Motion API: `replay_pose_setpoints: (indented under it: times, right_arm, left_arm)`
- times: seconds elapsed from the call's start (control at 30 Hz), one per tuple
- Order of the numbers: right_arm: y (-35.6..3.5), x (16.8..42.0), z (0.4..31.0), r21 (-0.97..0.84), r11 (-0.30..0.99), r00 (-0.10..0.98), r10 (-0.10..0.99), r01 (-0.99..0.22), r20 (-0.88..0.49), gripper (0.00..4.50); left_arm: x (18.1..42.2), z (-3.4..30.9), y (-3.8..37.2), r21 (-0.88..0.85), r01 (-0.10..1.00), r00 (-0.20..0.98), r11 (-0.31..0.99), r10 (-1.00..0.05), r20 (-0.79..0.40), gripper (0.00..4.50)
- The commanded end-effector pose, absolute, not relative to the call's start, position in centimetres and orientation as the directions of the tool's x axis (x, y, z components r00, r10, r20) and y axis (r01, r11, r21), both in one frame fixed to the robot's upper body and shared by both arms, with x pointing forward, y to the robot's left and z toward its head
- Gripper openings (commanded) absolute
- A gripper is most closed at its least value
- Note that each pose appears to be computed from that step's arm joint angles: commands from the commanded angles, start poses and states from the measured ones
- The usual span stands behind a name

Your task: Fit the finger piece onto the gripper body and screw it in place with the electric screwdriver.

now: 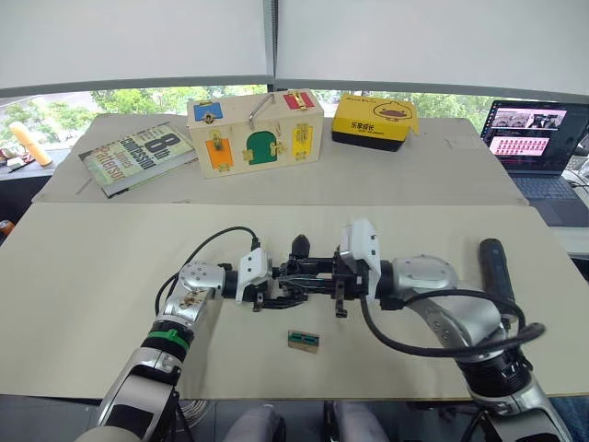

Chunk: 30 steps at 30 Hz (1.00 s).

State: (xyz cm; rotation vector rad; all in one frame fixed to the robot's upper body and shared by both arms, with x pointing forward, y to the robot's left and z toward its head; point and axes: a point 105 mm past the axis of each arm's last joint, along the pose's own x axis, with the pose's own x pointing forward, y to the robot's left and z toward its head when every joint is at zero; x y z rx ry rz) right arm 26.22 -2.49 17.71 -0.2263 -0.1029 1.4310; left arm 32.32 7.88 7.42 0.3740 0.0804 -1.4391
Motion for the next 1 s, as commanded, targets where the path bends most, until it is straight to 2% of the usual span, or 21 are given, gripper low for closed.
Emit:
replay_pose_setpoints:
  times: [0.03,0.6,1.0]
  right_arm:
    - [-2.2,26.2,18.2,-0.264,0.099,0.116,0.992,-0.959,-0.046,0.37]
    - [-3.4,27.5,15.7,-0.254,0.142,0.184,0.971,-0.957,-0.149,0.37]
    - [-2.9,26.6,14.9,-0.155,0.11,0.138,0.973,-0.982,-0.186,0.37]
  left_arm:
    - [31.8,6.4,7.7,0.182,0.981,0.119,0.062,-0.939,-0.324,2.28]
    - [31.6,6.0,8.4,0.157,0.985,0.127,0.076,-0.928,-0.351,2.28]
    - [31.4,5.9,8.4,0.152,0.985,0.129,0.079,-0.928,-0.349,2.28]
